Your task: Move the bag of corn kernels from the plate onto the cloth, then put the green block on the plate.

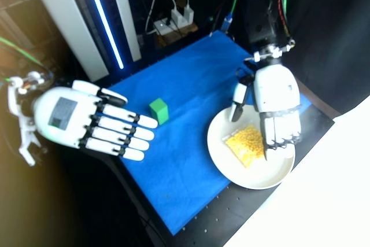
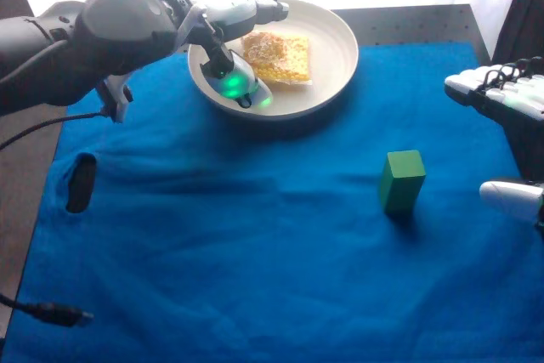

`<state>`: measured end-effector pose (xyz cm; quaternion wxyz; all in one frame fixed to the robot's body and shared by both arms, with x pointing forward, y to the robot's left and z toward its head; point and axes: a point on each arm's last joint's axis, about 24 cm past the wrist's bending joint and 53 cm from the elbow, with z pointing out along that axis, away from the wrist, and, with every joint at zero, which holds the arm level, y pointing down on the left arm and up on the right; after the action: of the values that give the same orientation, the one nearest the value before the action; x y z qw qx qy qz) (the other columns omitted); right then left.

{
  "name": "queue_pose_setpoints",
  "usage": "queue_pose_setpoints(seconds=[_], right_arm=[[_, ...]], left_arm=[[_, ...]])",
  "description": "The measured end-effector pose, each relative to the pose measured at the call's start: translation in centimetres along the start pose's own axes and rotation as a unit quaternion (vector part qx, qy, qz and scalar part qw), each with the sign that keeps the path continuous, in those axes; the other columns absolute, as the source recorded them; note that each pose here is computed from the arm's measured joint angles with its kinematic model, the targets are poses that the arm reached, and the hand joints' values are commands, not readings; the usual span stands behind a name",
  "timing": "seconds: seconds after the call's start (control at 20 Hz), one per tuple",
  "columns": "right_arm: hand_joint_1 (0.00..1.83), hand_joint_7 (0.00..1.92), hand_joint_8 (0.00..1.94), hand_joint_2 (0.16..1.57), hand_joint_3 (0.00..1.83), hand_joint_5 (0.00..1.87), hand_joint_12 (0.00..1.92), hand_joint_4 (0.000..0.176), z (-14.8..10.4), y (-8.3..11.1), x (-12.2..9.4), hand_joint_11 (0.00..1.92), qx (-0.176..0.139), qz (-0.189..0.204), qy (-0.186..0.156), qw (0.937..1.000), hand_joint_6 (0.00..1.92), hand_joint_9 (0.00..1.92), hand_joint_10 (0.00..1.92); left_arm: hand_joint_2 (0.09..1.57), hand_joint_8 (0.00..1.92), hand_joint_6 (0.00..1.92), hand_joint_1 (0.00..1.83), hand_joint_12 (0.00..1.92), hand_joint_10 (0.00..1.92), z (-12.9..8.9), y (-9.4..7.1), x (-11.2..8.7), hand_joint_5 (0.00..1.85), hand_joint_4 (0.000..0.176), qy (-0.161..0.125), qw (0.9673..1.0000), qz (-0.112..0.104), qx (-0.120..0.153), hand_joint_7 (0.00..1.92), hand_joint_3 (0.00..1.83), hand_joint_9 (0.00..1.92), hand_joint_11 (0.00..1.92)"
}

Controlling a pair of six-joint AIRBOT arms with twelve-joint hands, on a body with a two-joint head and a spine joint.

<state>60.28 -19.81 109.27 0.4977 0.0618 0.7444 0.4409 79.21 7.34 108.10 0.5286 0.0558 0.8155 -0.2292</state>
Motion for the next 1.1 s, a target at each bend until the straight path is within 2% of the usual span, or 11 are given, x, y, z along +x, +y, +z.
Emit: queue_pose_setpoints(seconds=[0.1, 0.15, 0.2, 0.25, 0.3, 0.45, 0.55, 0.6, 0.95, 1.05, 1.1], right_arm=[[0.49, 0.00, 0.00, 1.35, 0.00, 0.00, 0.52, 0.000, 0.0, -0.1, 0.0, 0.00, 0.001, 0.000, 0.000, 1.0000, 0.00, 0.00, 0.00], [0.50, 0.00, 0.00, 1.34, 0.00, 0.00, 0.79, 0.000, 0.0, -0.1, -0.1, 0.00, 0.002, 0.000, -0.001, 1.0000, 0.00, 0.00, 0.00], [0.52, 0.00, 0.00, 1.34, 0.00, 0.00, 0.99, 0.000, 0.0, -0.1, -0.1, 0.00, 0.001, 0.000, 0.000, 1.0000, 0.00, 0.00, 0.00], [0.52, 0.00, 0.00, 1.34, 0.00, 0.00, 0.99, 0.000, 0.0, -0.1, 0.0, 0.00, 0.001, 0.000, 0.000, 1.0000, 0.00, 0.00, 0.00], [0.49, 0.00, 0.00, 1.34, 0.00, 0.00, 1.10, 0.000, 0.0, -0.1, 0.0, 0.00, 0.001, 0.000, 0.000, 1.0000, 0.00, 0.00, 0.00], [0.49, 0.00, 0.00, 1.34, 0.00, 0.00, 1.49, 0.000, 0.0, -0.1, -0.1, 0.00, 0.001, 0.000, 0.000, 1.0000, 0.00, 0.00, 0.00], [0.45, 0.00, 0.00, 1.34, 0.00, 0.00, 1.52, 0.000, 0.0, 0.0, -0.1, 0.00, 0.000, 0.000, 0.000, 1.0000, 0.00, 0.00, 0.00], [0.46, 0.00, 0.00, 1.33, 0.00, 0.00, 1.76, 0.000, 0.0, -0.1, -0.1, 0.00, 0.002, 0.000, 0.000, 1.0000, 0.00, 0.00, 0.00], [0.42, 0.00, 0.00, 1.35, 0.01, 0.00, 1.69, 0.000, 0.0, -0.1, -0.1, 0.00, 0.001, 0.000, 0.000, 1.0000, 0.00, 0.00, 0.00], [0.41, 0.00, 0.00, 1.35, 0.00, 0.00, 1.52, 0.000, 0.0, -0.1, -0.1, 0.00, 0.001, 0.000, 0.000, 1.0000, 0.00, 0.00, 0.00], [0.39, 0.00, 0.00, 1.35, 0.00, 0.00, 1.51, 0.000, 0.0, -0.1, -0.1, 0.00, 0.001, 0.000, -0.001, 1.0000, 0.00, 0.00, 0.00]], left_arm=[[1.11, 0.00, 0.00, 0.77, 0.80, 0.01, 0.2, 0.3, 0.5, 0.04, 0.035, 0.004, 1.0000, -0.007, -0.004, 0.06, 0.01, 0.03, 0.00], [1.11, 0.00, 0.00, 0.78, 0.80, 0.01, 0.4, 0.4, 0.9, 0.04, 0.027, 0.008, 0.9999, -0.011, -0.005, 0.07, 0.01, 0.03, 0.00], [1.14, 0.01, 0.01, 0.76, 0.88, 0.02, 0.5, 0.4, 1.2, 0.08, 0.034, 0.012, 0.9998, -0.015, -0.005, 0.13, 0.01, 0.07, 0.00], [1.14, 0.01, 0.01, 0.76, 0.88, 0.02, 0.5, 0.4, 1.2, 0.08, 0.034, 0.013, 0.9998, -0.016, -0.005, 0.13, 0.01, 0.07, 0.00], [1.15, 0.02, 0.04, 0.77, 1.01, 0.04, 0.5, 0.4, 1.2, 0.18, 0.005, 0.013, 0.9998, -0.016, -0.006, 0.24, 0.01, 0.14, 0.00], [1.19, 0.09, 0.12, 0.92, 1.55, 0.25, 0.6, 1.4, 1.3, 0.49, 0.000, 0.009, 0.9994, -0.027, -0.017, 0.63, 0.01, 0.47, 0.00], [1.26, 0.08, 0.12, 0.96, 1.55, 0.54, 0.6, 2.2, 0.9, 0.58, 0.000, 0.003, 0.9988, -0.042, -0.027, 0.73, 0.00, 0.60, 0.27], [1.26, 0.07, 0.11, 1.07, 1.55, 0.76, 0.6, 2.4, 0.8, 0.64, 0.000, -0.001, 0.9984, -0.047, -0.031, 0.79, 0.00, 0.61, 0.37], [1.25, 0.07, 0.11, 1.10, 1.72, 1.18, -0.2, 2.3, 0.3, 0.66, 0.000, -0.009, 0.9990, -0.033, -0.028, 0.78, 0.00, 0.53, 0.46], [1.22, 0.52, 0.20, 1.14, 1.72, 1.24, -0.7, 1.7, -0.3, 0.68, 0.000, -0.016, 0.9995, -0.017, -0.021, 0.69, 0.00, 0.62, 0.57], [1.25, 1.26, 0.24, 1.26, 1.76, 1.33, -0.8, 1.5, -0.3, 0.68, 0.000, -0.017, 0.9996, -0.011, -0.018, 0.69, 0.00, 0.64, 0.62]])
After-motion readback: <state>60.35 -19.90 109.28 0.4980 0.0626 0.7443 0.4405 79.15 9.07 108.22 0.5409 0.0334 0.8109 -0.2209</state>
